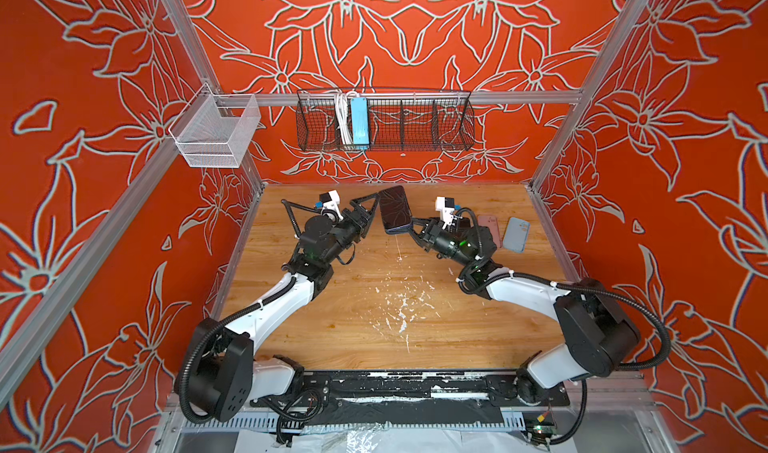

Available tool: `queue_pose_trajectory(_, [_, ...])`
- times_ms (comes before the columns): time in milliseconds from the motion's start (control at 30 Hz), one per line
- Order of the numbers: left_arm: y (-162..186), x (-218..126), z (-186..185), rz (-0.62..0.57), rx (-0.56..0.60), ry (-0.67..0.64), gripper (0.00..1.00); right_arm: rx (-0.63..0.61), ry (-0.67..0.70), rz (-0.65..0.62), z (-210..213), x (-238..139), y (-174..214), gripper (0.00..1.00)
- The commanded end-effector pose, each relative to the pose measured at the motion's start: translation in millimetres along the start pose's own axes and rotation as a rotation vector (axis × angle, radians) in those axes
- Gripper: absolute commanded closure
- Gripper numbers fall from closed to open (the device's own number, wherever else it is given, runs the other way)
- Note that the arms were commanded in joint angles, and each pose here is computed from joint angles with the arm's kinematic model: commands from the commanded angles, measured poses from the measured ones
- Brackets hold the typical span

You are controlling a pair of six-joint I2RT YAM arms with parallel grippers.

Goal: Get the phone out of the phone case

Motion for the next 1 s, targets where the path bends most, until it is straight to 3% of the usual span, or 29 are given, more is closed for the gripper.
queue_pose_trajectory(0, [-2, -11, -8, -0.018, 0.013, 0.000, 0.04, -0.056, -0.104, -0.049, 27, -6, -10, 0.94])
queue_pose_trajectory(167, [3, -36, -14, -0.010, -0.034, -0.136, 0.03, -0.097, -0.078, -0.072, 21, -5, -15, 0.94])
queue_pose_trajectory(367, [31, -56, -15, 0.072, -0.223, -0.201, 0.03, -0.159, -0.055, -0.074, 13, 1, -18, 0.95])
queue_pose_trajectory(567, [50, -48, -25, 0.127, -0.350, -0.105, 0.03, -0.220, -0.059, -0.067, 6, 6, -18, 0.95])
queue_pose_trajectory(967, [58, -22, -36, 0.168, -0.411, -0.050, 0.03, -0.321, -0.066, -0.035, 5, 8, -4, 0.97])
Point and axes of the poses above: each gripper's point midway between its finger pads, its own x axis out along the fingers, its own z axis along the line the jaws close on, y = z × x, the point moved 6 cm from there along -x, back along the fingers, and after that the axes turned 1 degree about x, right-handed, at the moved point
